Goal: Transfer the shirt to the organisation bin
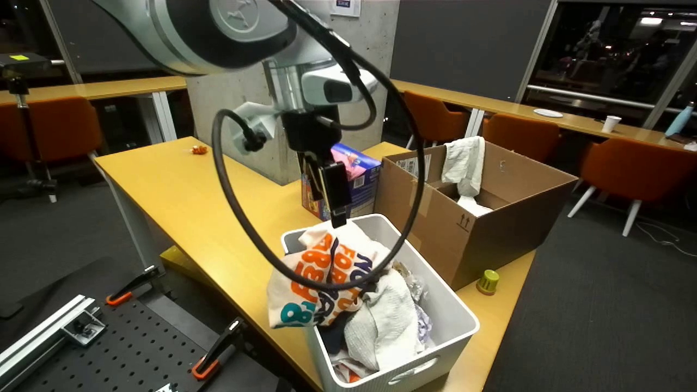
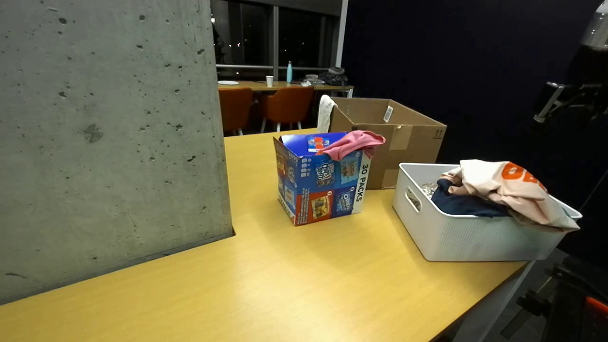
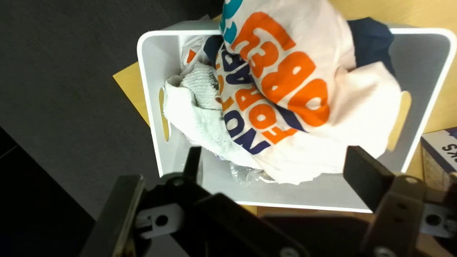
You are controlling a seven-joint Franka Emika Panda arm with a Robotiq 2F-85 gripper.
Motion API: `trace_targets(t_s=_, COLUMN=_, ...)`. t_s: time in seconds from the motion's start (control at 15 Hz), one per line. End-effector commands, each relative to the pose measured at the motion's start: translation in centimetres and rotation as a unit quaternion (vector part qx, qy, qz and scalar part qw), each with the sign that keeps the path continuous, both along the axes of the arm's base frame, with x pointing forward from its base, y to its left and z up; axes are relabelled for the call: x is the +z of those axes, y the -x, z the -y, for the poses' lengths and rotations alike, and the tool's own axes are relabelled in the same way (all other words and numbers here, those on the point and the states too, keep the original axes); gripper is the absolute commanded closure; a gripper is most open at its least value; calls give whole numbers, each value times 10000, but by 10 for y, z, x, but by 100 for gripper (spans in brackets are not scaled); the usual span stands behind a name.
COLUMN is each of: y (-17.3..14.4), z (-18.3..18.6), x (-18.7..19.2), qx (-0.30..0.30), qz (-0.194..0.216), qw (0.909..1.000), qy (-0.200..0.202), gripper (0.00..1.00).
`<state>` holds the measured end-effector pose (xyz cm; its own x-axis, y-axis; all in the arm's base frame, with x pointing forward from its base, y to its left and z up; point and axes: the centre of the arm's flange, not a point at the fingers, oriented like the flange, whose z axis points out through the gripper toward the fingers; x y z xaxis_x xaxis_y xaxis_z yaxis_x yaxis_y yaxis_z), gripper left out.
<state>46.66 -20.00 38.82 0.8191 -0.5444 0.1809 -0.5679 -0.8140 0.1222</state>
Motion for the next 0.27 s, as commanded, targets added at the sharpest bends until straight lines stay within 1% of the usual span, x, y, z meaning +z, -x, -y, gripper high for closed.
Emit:
trace_targets(t_s=0.0, y=4, z=-42, x=15, qx=244, qz=-165, qw=9995, qy=-95, gripper=0)
trace_targets(t_s=0.2, y=-2, z=-66, x=11, qx=457, qz=-215, qw=9986, qy=-152, gripper=0)
